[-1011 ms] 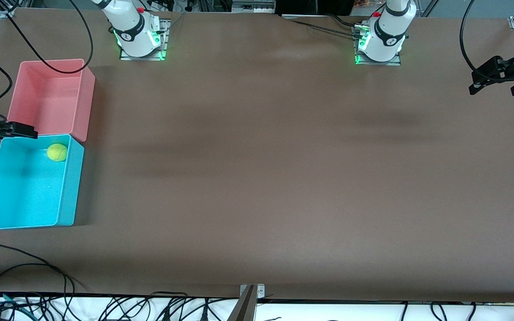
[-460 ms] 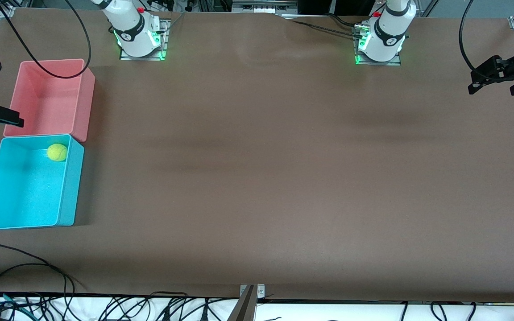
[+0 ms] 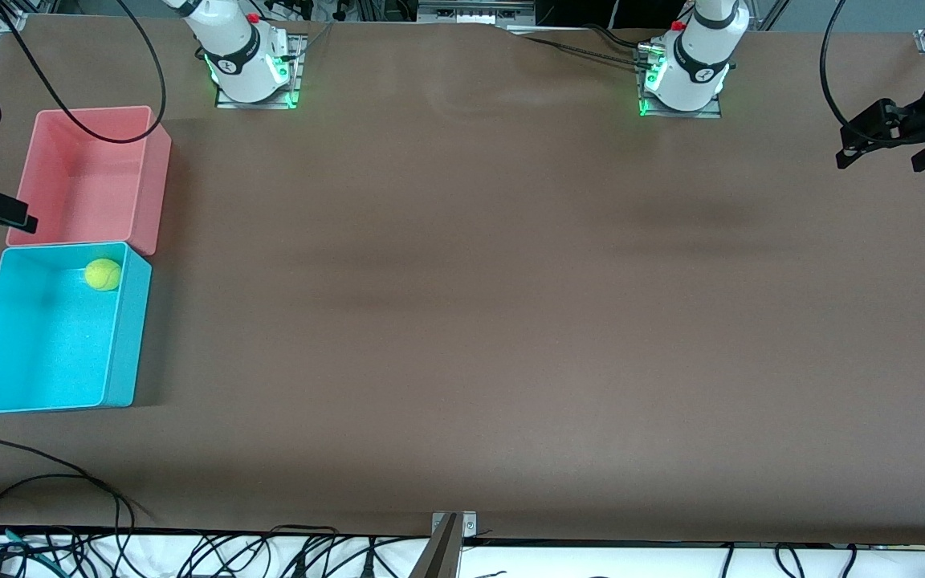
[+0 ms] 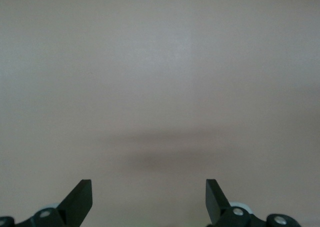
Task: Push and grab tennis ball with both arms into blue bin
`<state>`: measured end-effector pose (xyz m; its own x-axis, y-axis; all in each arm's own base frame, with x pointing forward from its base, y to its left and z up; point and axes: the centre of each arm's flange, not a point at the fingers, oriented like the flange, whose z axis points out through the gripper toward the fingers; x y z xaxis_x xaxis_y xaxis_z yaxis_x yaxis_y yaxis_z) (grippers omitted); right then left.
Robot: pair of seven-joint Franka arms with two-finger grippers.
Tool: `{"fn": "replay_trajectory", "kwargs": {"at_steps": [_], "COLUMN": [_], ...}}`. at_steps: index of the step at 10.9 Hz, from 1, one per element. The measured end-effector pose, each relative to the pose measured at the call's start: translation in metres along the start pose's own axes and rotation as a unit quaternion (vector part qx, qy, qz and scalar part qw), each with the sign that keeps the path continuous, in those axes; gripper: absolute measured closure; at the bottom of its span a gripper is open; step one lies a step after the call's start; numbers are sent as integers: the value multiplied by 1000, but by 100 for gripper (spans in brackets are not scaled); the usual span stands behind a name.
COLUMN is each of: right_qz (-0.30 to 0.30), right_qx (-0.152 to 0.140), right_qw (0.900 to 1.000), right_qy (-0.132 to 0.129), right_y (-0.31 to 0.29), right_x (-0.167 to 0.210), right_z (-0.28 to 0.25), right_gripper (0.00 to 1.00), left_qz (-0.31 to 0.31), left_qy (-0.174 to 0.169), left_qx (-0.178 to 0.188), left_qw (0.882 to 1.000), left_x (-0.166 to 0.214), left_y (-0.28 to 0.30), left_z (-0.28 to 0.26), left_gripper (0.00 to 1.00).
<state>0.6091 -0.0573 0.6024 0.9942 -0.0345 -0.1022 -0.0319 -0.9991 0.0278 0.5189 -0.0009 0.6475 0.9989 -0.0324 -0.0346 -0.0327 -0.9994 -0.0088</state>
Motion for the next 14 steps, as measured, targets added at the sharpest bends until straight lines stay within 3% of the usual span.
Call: {"fn": "replay_trajectory", "kwargs": {"at_steps": [2,5,6,10,14], "right_qz": [-6,-7,-7,-9,-13], "right_qx": [2,9,11,15,14], "right_qw": [1000,999,999,999,1000], "right_qy": [-8,42,44,45,18], "right_y": [-13,-29,-43,-71,-75], "right_x": [-5,-33,-54,-79,-83], "right_z": [-4,-13,-11,-5,-7], "right_gripper": [0,0,0,0,0], "left_qz": [0,1,0,1,2], "left_qy": [-1,-1,-1,-1,-2], "left_qx": [0,0,0,0,0], "left_qw": [1000,1000,1000,1000,1000], "left_x": [0,0,0,0,0], "left_y": [0,1,1,2,3], "left_z": [0,0,-1,-1,-1], "left_gripper": [0,0,0,0,0]}}
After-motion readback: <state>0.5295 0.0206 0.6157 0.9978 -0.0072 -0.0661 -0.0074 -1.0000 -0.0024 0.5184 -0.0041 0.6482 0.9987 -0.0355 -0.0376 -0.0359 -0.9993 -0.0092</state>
